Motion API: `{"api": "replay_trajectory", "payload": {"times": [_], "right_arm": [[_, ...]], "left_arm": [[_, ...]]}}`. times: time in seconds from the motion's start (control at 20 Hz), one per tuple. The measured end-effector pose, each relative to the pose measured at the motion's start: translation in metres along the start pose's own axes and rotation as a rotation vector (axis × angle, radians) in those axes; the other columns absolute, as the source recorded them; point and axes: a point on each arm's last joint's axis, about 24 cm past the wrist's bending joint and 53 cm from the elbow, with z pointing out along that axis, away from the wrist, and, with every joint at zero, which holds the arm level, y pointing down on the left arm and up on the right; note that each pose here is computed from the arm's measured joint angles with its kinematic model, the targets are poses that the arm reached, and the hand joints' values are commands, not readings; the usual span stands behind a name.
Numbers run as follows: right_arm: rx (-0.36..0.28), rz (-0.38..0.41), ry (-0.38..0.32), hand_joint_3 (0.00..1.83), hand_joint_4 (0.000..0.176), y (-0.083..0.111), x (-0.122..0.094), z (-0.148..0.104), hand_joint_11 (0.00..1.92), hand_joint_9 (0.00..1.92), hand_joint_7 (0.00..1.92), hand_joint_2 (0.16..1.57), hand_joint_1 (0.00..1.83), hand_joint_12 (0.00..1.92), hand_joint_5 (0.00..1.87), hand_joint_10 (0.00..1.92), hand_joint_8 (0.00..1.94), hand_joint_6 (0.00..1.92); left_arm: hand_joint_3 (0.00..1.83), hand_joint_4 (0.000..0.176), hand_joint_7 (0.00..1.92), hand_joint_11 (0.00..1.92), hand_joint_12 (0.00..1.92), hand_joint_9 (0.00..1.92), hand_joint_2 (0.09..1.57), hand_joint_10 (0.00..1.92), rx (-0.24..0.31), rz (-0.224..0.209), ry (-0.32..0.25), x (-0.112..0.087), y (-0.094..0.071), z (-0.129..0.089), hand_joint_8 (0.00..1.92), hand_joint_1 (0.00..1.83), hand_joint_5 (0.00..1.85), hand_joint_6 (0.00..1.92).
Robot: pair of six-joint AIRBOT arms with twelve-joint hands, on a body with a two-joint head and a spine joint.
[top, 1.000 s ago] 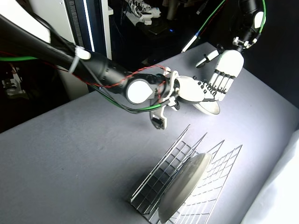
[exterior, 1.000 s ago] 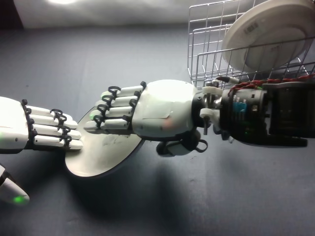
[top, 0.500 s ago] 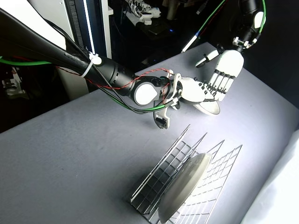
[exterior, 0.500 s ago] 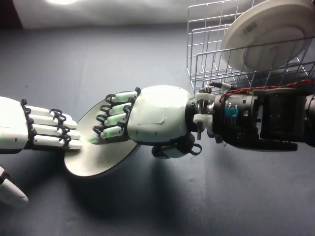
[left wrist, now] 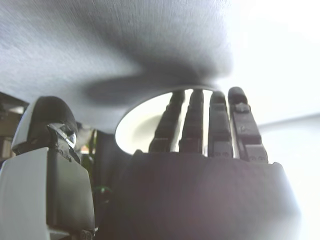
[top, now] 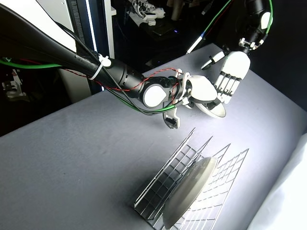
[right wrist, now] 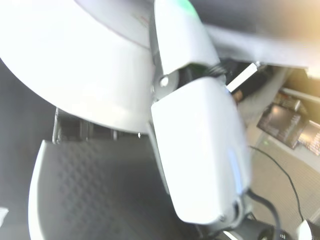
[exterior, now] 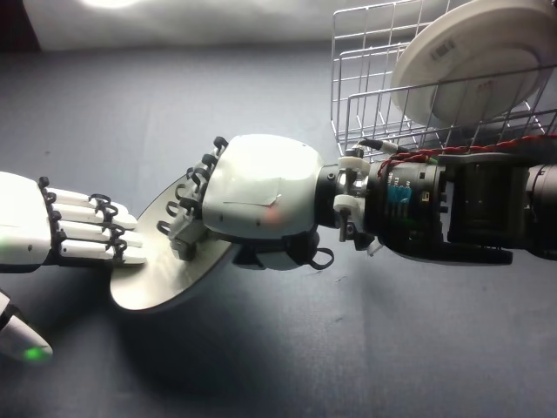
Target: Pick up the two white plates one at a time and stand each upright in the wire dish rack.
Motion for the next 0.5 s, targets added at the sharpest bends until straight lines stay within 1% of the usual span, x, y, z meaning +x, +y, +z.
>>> {"api": "replay_trajectory", "payload": {"times": [0.1, 0.25, 0.3, 0.35, 0.45, 0.5], "right_arm": [[-0.005, -0.004, -0.003, 0.0, 0.0, 0.001, -0.001, 0.0, 0.85, 0.95, 1.0, 1.1, 1.38, 1.3, 0.97, 1.16, 0.91, 0.97], [-0.011, -0.004, -0.008, 0.0, 0.0, 0.002, -0.002, -0.001, 0.87, 0.95, 0.99, 1.1, 1.38, 1.3, 0.93, 1.16, 0.95, 1.0], [-0.014, -0.006, -0.011, 0.0, 0.0, 0.002, -0.003, -0.001, 0.87, 0.95, 1.0, 1.11, 1.38, 1.3, 0.92, 1.17, 0.96, 1.0], [-0.021, -0.008, -0.019, 0.0, 0.0, 0.003, -0.006, -0.003, 0.85, 0.91, 1.0, 1.11, 1.38, 1.31, 0.92, 1.2, 0.94, 1.03], [-0.034, -0.013, -0.034, 0.0, 0.0, 0.005, -0.011, -0.007, 0.84, 0.91, 1.01, 1.11, 1.38, 1.32, 0.94, 1.2, 0.92, 1.02], [-0.035, -0.018, -0.044, 0.0, 0.0, 0.003, -0.017, -0.012, 0.84, 0.92, 1.02, 1.11, 1.38, 1.31, 0.94, 1.18, 0.9, 1.02]], "left_arm": [[0.01, 0.0, 0.0, 0.02, 0.01, 0.0, 1.08, 0.0, 0.0, -0.001, 0.003, 0.001, 0.0, 0.0, 0.0, 0.0, 0.0, 0.0], [0.01, 0.0, 0.02, 0.04, 0.02, 0.02, 1.09, 0.01, 0.002, -0.004, -0.001, 0.001, -0.001, 0.001, 0.01, 0.0, 0.01, 0.0], [0.01, 0.0, 0.02, 0.03, 0.02, 0.01, 1.1, 0.0, 0.003, -0.001, -0.008, -0.003, -0.002, 0.0, 0.01, 0.0, 0.01, 0.0], [0.01, 0.0, 0.01, 0.03, 0.02, 0.0, 1.09, 0.0, 0.01, 0.015, -0.009, -0.006, -0.004, 0.0, 0.0, 0.0, 0.01, 0.0], [0.0, 0.0, 0.01, 0.02, 0.01, 0.0, 1.09, 0.0, 0.036, 0.037, -0.011, -0.012, -0.013, 0.001, 0.0, 0.0, 0.01, 0.0], [0.0, 0.0, 0.01, 0.03, 0.02, 0.0, 1.08, 0.0, 0.052, 0.051, -0.034, -0.026, -0.02, -0.001, 0.0, 0.0, 0.01, 0.0]]}}
